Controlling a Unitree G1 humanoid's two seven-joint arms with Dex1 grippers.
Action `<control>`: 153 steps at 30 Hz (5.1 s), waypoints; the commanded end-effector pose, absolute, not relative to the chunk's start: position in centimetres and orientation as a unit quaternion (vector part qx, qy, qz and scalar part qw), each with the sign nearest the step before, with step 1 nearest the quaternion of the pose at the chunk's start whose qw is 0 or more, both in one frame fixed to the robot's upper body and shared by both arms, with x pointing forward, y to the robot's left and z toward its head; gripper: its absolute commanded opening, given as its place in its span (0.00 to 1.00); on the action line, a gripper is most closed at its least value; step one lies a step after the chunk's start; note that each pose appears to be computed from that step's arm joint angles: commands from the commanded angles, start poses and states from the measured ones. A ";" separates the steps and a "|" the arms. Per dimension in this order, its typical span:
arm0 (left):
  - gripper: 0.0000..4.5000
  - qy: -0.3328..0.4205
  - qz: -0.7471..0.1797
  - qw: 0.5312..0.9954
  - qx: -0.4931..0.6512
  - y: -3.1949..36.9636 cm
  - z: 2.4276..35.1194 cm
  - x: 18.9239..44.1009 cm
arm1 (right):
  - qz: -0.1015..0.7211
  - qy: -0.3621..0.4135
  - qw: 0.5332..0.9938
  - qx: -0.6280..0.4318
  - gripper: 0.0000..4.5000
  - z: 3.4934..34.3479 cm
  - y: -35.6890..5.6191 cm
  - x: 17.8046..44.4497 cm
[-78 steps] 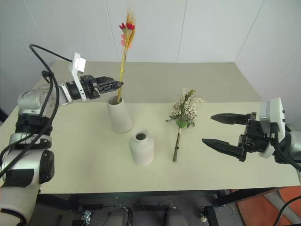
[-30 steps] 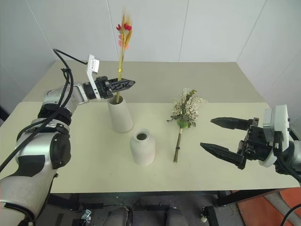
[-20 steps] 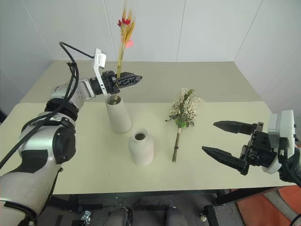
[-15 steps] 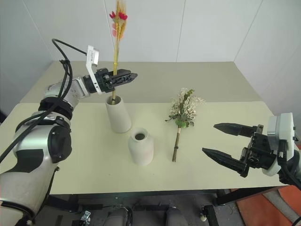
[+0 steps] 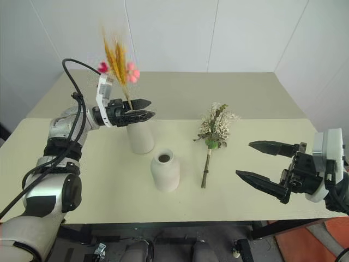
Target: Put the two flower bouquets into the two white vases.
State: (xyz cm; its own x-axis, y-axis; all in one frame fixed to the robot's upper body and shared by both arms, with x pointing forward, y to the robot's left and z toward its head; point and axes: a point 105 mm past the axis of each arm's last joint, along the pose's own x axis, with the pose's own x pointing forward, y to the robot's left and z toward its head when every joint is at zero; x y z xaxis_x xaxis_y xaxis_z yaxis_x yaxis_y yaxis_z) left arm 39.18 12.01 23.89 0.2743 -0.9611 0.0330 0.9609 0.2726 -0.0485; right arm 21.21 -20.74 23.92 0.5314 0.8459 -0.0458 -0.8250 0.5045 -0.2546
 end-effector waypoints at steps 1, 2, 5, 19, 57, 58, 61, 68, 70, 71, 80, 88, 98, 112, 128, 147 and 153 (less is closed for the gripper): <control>1.00 0.001 -0.609 0.793 0.004 11.3 23.5 38.3 | 0.480 -0.060 0.864 -0.140 1.00 24.9 -20.8 21.0; 1.00 0.004 -0.608 0.794 0.004 11.4 23.3 38.1 | 0.480 -0.060 0.864 -0.140 1.00 24.9 -20.8 21.0; 1.00 0.014 -0.586 0.810 0.002 12.1 22.6 38.2 | 0.480 -0.061 0.864 -0.140 1.00 24.9 -20.7 21.0; 1.00 -0.025 -0.498 0.867 0.017 14.1 24.8 39.9 | 0.480 -0.067 0.864 -0.140 1.00 25.0 -20.5 22.4; 1.00 -0.032 -0.441 0.889 0.117 18.0 26.6 38.1 | 0.494 -0.074 0.857 -0.124 1.00 24.4 -19.9 23.0; 1.00 -0.031 -0.438 0.890 0.120 18.1 26.5 38.1 | 0.495 -0.075 0.857 -0.124 1.00 24.5 -19.8 23.2; 1.00 -0.030 -0.436 0.891 0.122 18.3 26.6 37.8 | 0.495 -0.076 0.857 -0.123 1.00 24.5 -19.8 23.4; 1.00 -0.001 -0.436 0.887 0.152 19.4 25.9 35.9 | 0.493 -0.067 0.859 -0.123 1.00 24.4 -20.0 23.2; 1.00 0.016 -0.435 0.885 0.166 20.0 25.5 34.9 | 0.489 -0.060 0.861 -0.124 1.00 24.3 -20.2 23.2; 1.00 0.024 -0.434 0.884 0.173 20.5 25.4 34.2 | 0.485 -0.052 0.864 -0.122 1.00 24.2 -20.3 23.2; 1.00 0.032 -0.498 0.849 0.175 21.5 26.0 27.3 | 0.457 0.012 0.880 -0.127 1.00 22.7 -20.8 24.4; 1.00 0.002 -0.573 0.797 0.188 19.5 27.1 24.8 | 0.403 0.170 0.895 -0.084 1.00 20.4 -19.3 28.0; 1.00 0.000 -0.607 0.770 0.197 18.6 27.3 24.5 | 0.331 0.371 0.867 -0.044 1.00 17.1 -17.1 32.3; 1.00 0.001 -0.610 0.769 0.192 18.7 27.2 24.0 | 0.241 0.400 0.884 -0.024 0.80 13.6 -13.3 39.2; 1.00 0.007 -0.617 0.764 0.188 18.5 27.1 24.6 | 0.210 0.087 0.972 0.058 0.05 24.6 -16.8 40.3; 1.00 0.041 -0.639 0.757 0.129 18.8 26.3 24.6 | 0.527 -0.197 0.810 0.165 0.05 34.1 -6.6 28.0; 1.00 0.042 -0.640 0.756 0.128 18.6 26.2 24.6 | 0.540 -0.190 0.810 0.127 0.05 32.2 -4.5 28.0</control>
State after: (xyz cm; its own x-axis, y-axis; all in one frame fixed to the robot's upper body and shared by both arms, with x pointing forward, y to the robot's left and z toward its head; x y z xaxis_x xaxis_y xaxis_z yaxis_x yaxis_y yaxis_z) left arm 24.96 18.87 25.79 0.1867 -0.9553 -0.2290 0.9790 0.1615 0.1243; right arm 28.98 -4.51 31.09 0.3830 0.8336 0.3982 -0.9194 0.3856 0.0771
